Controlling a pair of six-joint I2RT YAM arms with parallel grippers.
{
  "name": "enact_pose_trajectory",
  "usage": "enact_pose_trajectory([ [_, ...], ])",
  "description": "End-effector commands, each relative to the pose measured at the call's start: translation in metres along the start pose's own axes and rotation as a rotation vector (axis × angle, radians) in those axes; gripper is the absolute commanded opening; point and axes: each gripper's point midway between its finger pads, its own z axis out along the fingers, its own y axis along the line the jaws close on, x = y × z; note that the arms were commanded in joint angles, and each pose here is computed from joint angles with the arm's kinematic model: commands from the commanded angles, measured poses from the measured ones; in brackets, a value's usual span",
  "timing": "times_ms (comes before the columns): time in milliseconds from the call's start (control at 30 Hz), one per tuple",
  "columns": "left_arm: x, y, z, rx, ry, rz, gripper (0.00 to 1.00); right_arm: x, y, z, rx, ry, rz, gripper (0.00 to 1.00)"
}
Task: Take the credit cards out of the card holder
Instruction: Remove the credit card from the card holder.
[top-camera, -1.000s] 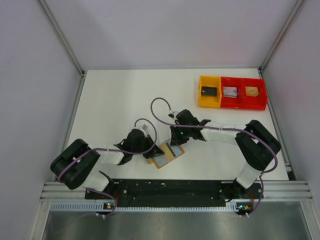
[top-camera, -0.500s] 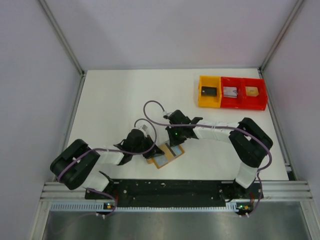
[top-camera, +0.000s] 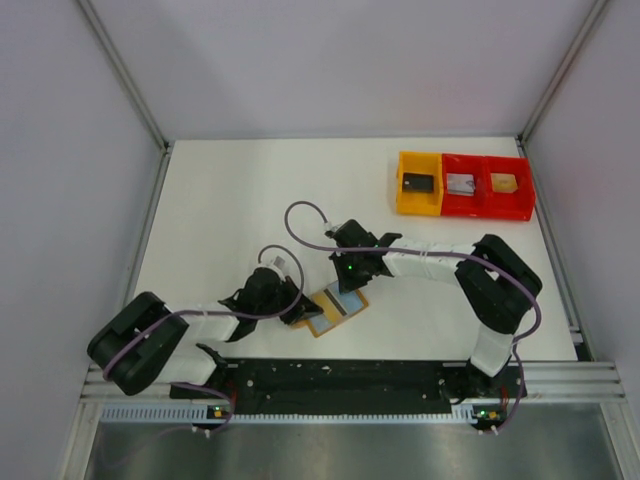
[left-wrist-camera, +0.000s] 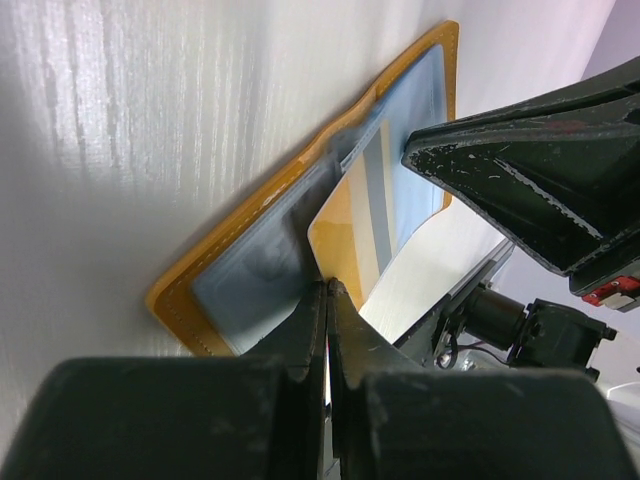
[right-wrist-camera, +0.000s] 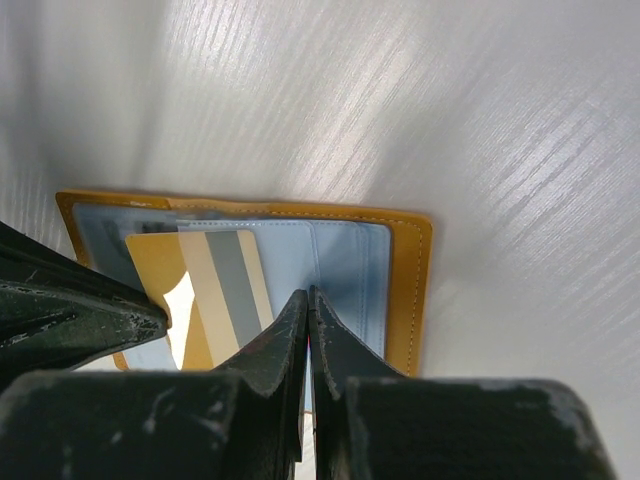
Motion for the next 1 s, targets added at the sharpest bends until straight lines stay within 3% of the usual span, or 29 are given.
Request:
enact_pose_trajectory([
  [0,0.001,0.011,-0.006,-0.026,-0.018,-0.005,0.00,0.048,-0.052,0.016,0.225,0.151,-0.022,0.00],
  [400,0.001,0.021,-0.030,-0.030,-0.090,0.003,0.00,0.026,-0.053,0.004,0.218,0.086,-0.026,0.00],
  [633,-0.001,0.024,-0.040,-0.022,-0.128,0.032,0.00,-0.004,-0.028,-0.017,0.117,-0.034,-0.039,0.01],
  [767,-0.003,0.021,-0.044,0.001,-0.146,0.049,0.00,-0.017,-0.012,-0.030,0.039,-0.095,-0.044,0.09],
  [967,-0.009,0.003,-0.052,0.082,-0.190,0.088,0.00,-0.032,0.012,-0.055,-0.096,-0.210,-0.060,0.38],
])
